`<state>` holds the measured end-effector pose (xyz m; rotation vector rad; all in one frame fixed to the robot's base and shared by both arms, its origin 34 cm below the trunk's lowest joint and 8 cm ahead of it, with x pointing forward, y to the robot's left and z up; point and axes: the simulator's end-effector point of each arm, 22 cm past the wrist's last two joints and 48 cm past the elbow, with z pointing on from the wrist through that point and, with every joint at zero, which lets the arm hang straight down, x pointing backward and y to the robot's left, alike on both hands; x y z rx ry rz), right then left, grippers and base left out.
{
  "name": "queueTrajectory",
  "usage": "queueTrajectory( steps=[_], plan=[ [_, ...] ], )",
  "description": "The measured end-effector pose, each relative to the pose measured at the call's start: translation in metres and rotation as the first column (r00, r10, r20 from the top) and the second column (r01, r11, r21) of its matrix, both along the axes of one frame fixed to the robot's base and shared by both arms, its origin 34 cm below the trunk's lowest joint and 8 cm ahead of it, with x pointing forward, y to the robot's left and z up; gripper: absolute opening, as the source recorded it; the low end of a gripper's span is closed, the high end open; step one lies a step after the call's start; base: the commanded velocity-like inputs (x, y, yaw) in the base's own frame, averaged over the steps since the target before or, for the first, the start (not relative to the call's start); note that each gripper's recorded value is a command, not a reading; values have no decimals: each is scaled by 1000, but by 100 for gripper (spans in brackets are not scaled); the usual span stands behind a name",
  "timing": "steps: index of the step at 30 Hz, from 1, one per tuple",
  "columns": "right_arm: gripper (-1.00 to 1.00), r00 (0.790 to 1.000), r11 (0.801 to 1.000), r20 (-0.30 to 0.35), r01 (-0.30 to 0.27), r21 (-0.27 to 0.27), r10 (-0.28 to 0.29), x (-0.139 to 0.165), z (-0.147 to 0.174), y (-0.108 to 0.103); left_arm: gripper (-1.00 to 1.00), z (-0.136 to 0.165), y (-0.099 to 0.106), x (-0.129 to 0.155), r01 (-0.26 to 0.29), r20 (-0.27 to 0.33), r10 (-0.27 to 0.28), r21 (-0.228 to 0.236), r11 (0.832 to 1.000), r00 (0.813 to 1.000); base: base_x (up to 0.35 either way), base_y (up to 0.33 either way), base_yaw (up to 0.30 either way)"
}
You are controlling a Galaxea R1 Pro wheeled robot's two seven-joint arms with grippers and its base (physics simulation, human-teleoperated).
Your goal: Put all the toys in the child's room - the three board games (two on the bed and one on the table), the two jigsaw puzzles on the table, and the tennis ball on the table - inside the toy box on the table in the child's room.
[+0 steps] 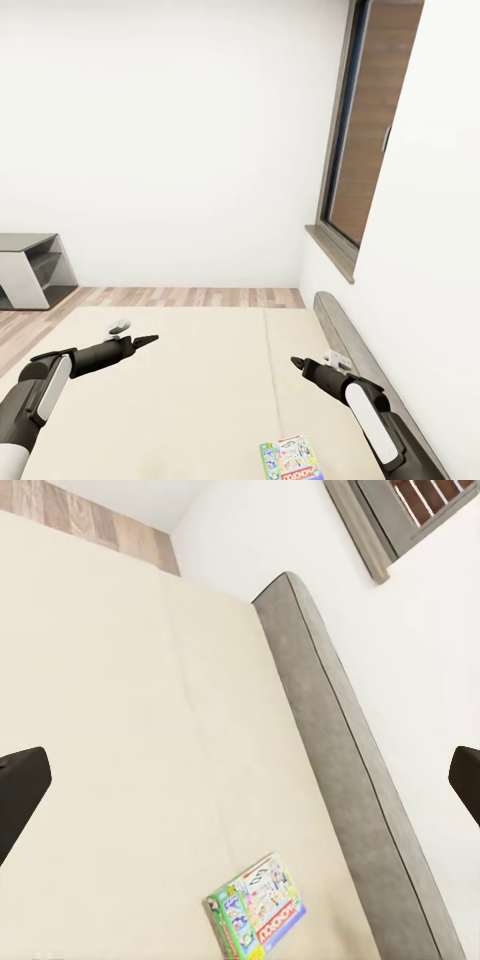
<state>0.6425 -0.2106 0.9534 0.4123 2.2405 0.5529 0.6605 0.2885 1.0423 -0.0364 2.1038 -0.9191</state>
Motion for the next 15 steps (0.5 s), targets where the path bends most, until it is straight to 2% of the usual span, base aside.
queueTrajectory(
  steps=[15],
  plan=[
    [100,1000,1000,1,3,2,-3,1,1,-1,100,0,0,0,1,2,-1,-1,1000,1000,0,13,0]
  ],
)
